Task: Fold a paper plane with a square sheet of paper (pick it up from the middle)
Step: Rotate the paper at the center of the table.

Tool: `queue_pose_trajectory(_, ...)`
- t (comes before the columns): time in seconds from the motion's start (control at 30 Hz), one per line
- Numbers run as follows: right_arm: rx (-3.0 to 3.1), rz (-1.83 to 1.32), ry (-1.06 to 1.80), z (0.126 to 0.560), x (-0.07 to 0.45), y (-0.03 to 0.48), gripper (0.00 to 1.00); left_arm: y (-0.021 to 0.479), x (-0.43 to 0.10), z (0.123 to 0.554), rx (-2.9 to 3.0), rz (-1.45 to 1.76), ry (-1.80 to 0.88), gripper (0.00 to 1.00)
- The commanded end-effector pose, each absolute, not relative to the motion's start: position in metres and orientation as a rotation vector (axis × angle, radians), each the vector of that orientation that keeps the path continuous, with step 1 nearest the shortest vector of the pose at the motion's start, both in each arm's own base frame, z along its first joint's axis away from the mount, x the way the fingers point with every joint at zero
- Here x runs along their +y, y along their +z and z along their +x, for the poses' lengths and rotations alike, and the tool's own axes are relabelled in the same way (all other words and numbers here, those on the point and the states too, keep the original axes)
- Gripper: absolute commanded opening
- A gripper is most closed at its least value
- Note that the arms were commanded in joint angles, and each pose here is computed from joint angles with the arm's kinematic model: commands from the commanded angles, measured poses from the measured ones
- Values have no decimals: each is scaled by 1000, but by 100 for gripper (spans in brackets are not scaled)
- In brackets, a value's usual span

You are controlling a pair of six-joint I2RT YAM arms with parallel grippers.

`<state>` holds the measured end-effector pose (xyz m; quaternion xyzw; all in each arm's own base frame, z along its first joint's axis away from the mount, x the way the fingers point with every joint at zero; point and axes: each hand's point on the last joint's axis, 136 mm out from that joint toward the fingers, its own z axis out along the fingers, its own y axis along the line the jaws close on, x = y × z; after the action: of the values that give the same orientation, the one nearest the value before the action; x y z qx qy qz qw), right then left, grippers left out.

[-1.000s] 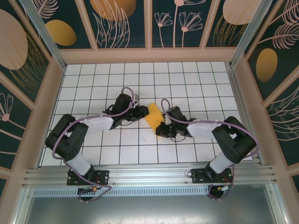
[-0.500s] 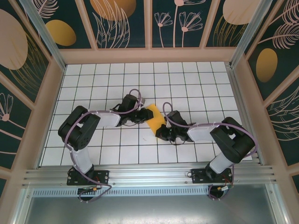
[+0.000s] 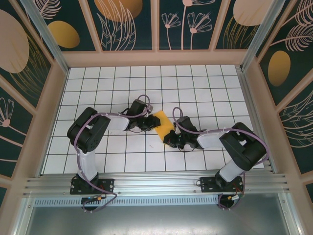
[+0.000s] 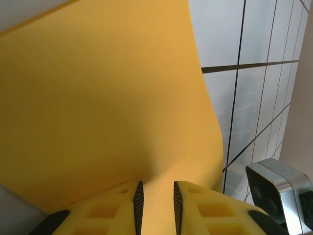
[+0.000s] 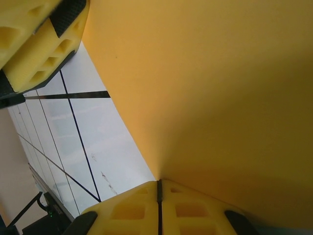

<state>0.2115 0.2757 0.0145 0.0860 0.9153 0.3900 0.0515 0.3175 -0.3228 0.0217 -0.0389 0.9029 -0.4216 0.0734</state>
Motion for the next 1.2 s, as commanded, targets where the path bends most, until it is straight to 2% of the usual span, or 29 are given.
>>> queue_pose_trajectory(0.0,2938,426,1062,180,248,-18,10,-18,-309,319,2790,-107,-1074,26)
queue_pose_trajectory(0.27,2889,430,1161,177,262,-2,12,-21,-311,325,2808,-24,-1016,25)
queue_pose_trajectory(0.47,2729,324,1092,213,259,43,16,-19,-314,329,2789,112,-991,26)
queue_pose_trajectory(0.63,2608,393,908,249,208,59,28,-15,-324,334,2759,326,-991,26)
queue_pose_trajectory(0.8,2574,325,940,269,188,65,39,-8,-331,342,2726,552,-938,25)
queue_pose_trajectory(0.97,2629,216,989,274,200,59,42,31,-337,352,2631,664,-929,33)
queue_pose_trajectory(1.17,2632,165,1048,283,213,55,43,85,-344,355,2519,606,-1013,38)
